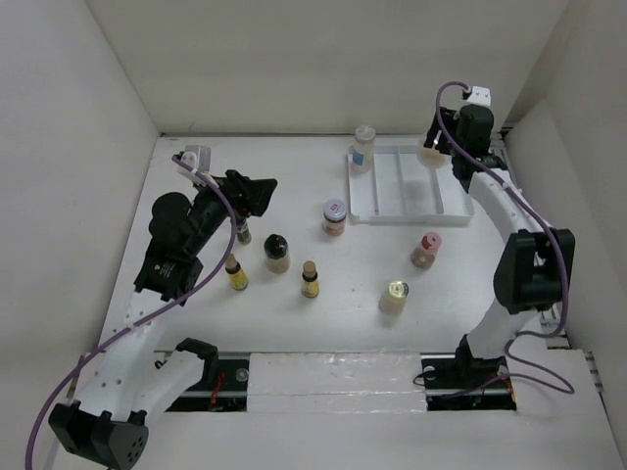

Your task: Organize the condiment bottles

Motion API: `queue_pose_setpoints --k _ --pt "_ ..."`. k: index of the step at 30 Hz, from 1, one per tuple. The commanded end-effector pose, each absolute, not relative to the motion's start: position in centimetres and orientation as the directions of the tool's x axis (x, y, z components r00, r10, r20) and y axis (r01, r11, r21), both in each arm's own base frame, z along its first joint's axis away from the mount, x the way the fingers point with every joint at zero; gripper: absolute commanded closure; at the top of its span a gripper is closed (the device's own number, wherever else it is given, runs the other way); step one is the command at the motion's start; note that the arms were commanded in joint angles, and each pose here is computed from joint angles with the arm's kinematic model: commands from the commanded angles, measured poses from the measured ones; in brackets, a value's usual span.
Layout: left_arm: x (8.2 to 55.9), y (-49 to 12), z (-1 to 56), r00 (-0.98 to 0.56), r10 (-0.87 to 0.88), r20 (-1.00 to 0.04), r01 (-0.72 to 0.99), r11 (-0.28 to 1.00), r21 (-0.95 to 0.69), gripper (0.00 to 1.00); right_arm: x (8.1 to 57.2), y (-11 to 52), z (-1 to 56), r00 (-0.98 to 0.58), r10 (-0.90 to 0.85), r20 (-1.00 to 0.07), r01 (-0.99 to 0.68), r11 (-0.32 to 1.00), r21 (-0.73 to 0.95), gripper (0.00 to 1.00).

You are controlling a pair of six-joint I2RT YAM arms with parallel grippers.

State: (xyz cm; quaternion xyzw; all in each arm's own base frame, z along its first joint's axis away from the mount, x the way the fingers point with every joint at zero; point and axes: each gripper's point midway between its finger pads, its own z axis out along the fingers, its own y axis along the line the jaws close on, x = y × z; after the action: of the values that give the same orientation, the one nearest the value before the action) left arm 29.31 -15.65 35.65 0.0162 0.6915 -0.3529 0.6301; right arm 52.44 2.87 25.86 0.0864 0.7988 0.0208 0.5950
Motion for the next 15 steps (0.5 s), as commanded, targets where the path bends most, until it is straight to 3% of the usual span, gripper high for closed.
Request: queue_pose_setpoints --k 1,15 --pt "28.7 -15.6 37.3 -0.156 -0.443 -0.883 0.505 0.732 -0.457 0.26 56.1 -0.8 31.3 -0.096 0.186 -0.978 0.165 0.972 0.169 0.62" --pt "29.4 -15.4 36.4 -0.169 -0.434 -0.885 0.474 0.752 -0.459 0.26 61.6 -7.3 25.7 -0.180 0.233 -0.956 0.211 0.958 0.194 0.62"
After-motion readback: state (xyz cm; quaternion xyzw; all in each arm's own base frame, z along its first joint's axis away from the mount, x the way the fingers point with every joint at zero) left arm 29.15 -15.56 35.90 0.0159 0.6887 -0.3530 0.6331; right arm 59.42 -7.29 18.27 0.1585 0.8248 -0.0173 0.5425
